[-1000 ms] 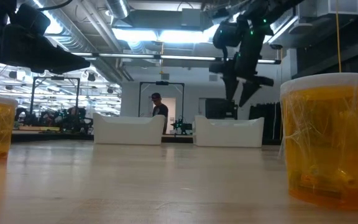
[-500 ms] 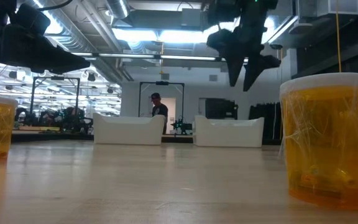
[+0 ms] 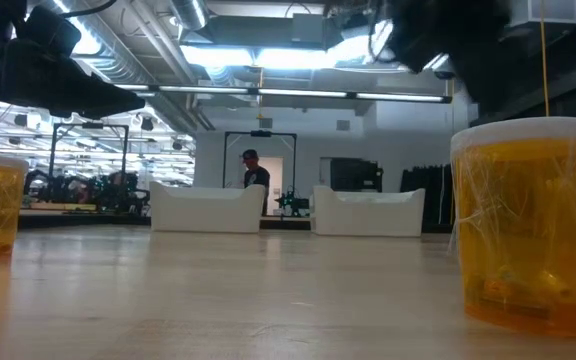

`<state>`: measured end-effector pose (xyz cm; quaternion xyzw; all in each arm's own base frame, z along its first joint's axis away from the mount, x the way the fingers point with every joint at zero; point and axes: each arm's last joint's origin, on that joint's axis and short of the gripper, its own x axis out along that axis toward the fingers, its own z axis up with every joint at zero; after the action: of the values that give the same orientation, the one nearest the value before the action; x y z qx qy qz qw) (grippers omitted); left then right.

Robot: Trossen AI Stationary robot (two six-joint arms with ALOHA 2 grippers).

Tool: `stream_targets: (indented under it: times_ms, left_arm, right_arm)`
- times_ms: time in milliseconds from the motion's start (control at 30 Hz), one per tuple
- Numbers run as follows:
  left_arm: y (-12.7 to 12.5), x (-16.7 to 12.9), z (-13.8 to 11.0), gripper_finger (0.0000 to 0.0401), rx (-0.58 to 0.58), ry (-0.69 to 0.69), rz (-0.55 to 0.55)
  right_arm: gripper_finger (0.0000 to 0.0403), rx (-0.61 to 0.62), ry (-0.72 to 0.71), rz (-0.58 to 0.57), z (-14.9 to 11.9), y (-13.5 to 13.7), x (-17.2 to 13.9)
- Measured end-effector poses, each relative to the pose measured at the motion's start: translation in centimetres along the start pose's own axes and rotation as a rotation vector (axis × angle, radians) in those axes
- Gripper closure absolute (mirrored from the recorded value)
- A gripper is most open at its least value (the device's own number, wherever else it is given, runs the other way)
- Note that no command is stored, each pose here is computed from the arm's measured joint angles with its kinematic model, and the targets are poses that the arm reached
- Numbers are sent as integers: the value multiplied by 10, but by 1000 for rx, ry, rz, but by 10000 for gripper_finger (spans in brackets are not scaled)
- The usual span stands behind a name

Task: Pick and place medicine bottles into bin by pill shape (circle, oval)
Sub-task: Prepare the orange bottles

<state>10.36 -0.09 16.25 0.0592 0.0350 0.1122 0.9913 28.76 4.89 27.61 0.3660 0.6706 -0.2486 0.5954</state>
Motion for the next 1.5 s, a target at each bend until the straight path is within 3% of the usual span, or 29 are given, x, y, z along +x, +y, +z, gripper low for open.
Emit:
stream_targets:
  times_ms: [233,433,667,867,1067,1233,1367,1500]
  left_arm:
    - [0,0,0,235,0,1,1]
    - [0,0,0,235,0,1,1]
    - [0,0,0,235,-2,0,1]
    - [0,0,0,235,-6,0,0]
    - [0,0,0,235,-53,1,1]
    - [0,0,0,235,-54,1,0]
    - [0,0,0,235,-55,1,0]
    - [0,0,0,235,-55,1,0]
  right_arm:
    - [210,-35,14,-11,-65,11,-5]
    - [210,-29,-62,-45,-120,21,5]
    - [210,67,-71,78,-180,33,18]
    - [210,139,-106,48,-216,36,42]
    - [210,160,-149,-74,-226,34,62]
    - [210,261,-215,-198,-219,19,55]
    - [210,271,-272,-317,-213,3,43]
    - [210,260,-344,-266,-203,-8,42]
